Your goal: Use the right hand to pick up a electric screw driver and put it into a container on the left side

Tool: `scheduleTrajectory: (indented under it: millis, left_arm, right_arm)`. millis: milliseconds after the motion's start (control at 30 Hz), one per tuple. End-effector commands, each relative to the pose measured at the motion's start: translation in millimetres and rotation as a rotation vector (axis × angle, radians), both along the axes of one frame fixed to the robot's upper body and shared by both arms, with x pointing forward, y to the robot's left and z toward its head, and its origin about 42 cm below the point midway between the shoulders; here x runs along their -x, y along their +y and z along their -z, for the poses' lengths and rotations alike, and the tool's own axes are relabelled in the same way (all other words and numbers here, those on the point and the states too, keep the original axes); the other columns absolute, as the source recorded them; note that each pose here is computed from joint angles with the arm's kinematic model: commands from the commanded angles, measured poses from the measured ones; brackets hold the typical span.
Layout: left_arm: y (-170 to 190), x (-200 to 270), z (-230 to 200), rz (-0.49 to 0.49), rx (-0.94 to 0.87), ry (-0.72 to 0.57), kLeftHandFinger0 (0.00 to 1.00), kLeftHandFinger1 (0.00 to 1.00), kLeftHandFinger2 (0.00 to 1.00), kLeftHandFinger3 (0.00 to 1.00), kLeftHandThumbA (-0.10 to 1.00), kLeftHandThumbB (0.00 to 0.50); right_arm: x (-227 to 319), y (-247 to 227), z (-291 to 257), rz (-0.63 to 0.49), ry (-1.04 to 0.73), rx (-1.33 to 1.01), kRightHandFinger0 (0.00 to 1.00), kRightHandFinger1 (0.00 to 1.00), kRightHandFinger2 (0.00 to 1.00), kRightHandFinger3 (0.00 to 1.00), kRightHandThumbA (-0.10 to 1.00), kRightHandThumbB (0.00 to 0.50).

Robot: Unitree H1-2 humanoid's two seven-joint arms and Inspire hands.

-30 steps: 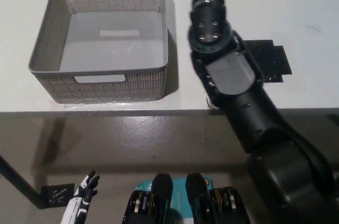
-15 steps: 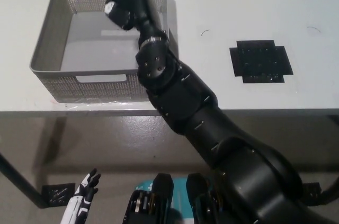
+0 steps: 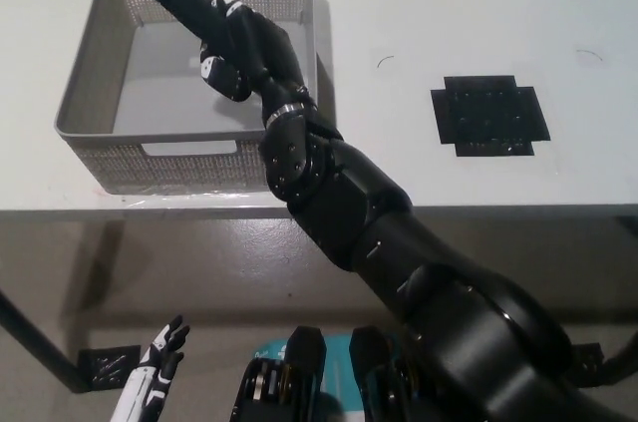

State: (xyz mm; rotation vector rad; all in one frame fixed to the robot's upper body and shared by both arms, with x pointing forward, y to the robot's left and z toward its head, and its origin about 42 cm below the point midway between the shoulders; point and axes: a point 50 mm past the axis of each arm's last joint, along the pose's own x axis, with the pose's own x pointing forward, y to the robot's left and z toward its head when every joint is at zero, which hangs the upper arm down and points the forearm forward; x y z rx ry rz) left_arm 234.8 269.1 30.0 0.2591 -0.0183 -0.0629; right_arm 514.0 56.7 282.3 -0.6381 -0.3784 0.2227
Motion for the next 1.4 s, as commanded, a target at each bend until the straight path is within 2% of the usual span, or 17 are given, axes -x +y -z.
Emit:
scheduleTrajectory:
  millis: [0, 67, 100, 167, 300, 367, 533, 633, 767, 833, 867, 933, 967, 1000, 1100, 1267, 1367]
  left_arm:
    - [3, -2, -8, 0.032, -0.028, -0.04, 1.0, 1.0, 1.0, 1.0, 1.0, 0.029]
    - [4, -4, -10, 0.04, -0.041, -0.043, 1.0, 1.0, 1.0, 1.0, 1.0, 0.029]
    - [3, -6, -11, 0.043, -0.044, -0.044, 1.0, 1.0, 1.0, 1.0, 1.0, 0.023]
    - [4, -7, -14, 0.039, -0.044, -0.042, 1.0, 1.0, 1.0, 1.0, 1.0, 0.017]
    - [2, -6, -17, 0.046, -0.039, -0.044, 1.0, 1.0, 1.0, 1.0, 1.0, 0.0]
    - [2, -8, -18, 0.044, -0.033, -0.034, 1.0, 1.0, 1.0, 1.0, 1.0, 0.01]
    - [3, -10, -19, 0.049, -0.041, -0.04, 1.0, 1.0, 1.0, 1.0, 1.0, 0.0]
    - [3, -11, -21, 0.057, -0.04, -0.048, 1.0, 1.0, 1.0, 1.0, 1.0, 0.0]
    - [4, -12, -20, 0.055, -0.032, -0.036, 1.0, 1.0, 1.0, 1.0, 1.0, 0.01]
    - [4, -11, -21, 0.055, -0.037, -0.035, 1.0, 1.0, 1.0, 1.0, 1.0, 0.013]
    - [4, -12, -21, 0.056, -0.039, -0.037, 1.0, 1.0, 1.0, 1.0, 1.0, 0.006]
    - [4, -12, -21, 0.059, -0.043, -0.042, 1.0, 1.0, 1.0, 1.0, 1.0, 0.001]
    - [3, -12, -21, 0.059, -0.038, -0.042, 1.0, 1.0, 1.0, 1.0, 1.0, 0.001]
    - [4, -13, -21, 0.059, -0.041, -0.044, 1.0, 1.0, 1.0, 1.0, 1.0, 0.0]
    - [3, -14, -22, 0.061, -0.052, -0.048, 1.0, 1.0, 1.0, 1.0, 1.0, 0.008]
    - [3, -16, -24, 0.061, -0.045, -0.047, 1.0, 1.0, 1.0, 1.0, 1.0, 0.0]
    - [2, -18, -26, 0.063, -0.043, -0.047, 1.0, 1.0, 1.0, 1.0, 1.0, 0.004]
  right_arm:
    - [-2, 10, -36, -0.057, -0.126, -0.024, 0.0, 0.15, 0.39, 0.66, -0.1, 0.168]
    - [-3, 8, -34, -0.052, -0.107, -0.038, 0.0, 0.0, 0.15, 0.61, -0.1, 0.219]
    - [-3, 6, -34, -0.046, -0.104, -0.04, 0.0, 0.0, 0.15, 0.63, -0.1, 0.223]
    - [-4, 5, -33, -0.04, -0.091, -0.041, 0.0, 0.11, 0.41, 0.6, -0.1, 0.231]
    - [-5, 3, -30, -0.049, -0.073, -0.03, 0.0, 0.18, 0.53, 0.62, -0.1, 0.233]
    - [-5, 1, -29, -0.05, -0.084, -0.025, 0.0, 0.16, 0.51, 0.57, -0.1, 0.24]
    - [-7, -3, -26, -0.052, -0.081, -0.009, 0.0, 0.05, 0.21, 0.33, -0.1, 0.258]
    - [-8, -4, -25, -0.058, -0.068, -0.017, 0.0, 0.0, 0.13, 0.27, -0.1, 0.259]
    - [-8, -5, -23, -0.073, -0.052, -0.022, 0.03, 0.1, 0.26, 0.4, -0.1, 0.248]
    - [-9, -6, -22, -0.09, -0.033, -0.026, 0.25, 0.33, 0.52, 0.6, -0.04, 0.27]
    - [-9, -7, -22, -0.094, -0.029, -0.025, 0.45, 0.57, 0.73, 0.73, -0.01, 0.28]
    - [-10, -8, -21, -0.106, -0.018, -0.021, 0.66, 0.81, 0.94, 0.9, 0.06, 0.3]
    - [-11, -8, -21, -0.114, -0.006, -0.006, 0.75, 0.9, 1.0, 1.0, 0.15, 0.315]
    - [-11, -8, -21, -0.118, 0.016, 0.0, 0.85, 0.99, 1.0, 1.0, 0.21, 0.325]
    - [-12, -9, -19, -0.134, 0.046, 0.032, 1.0, 1.0, 1.0, 1.0, 0.39, 0.369]
    - [-15, -10, -19, -0.161, 0.094, 0.131, 1.0, 1.0, 1.0, 1.0, 0.77, 0.441]
    - [-16, -11, -21, -0.165, 0.114, 0.131, 1.0, 1.0, 1.0, 1.0, 0.88, 0.485]
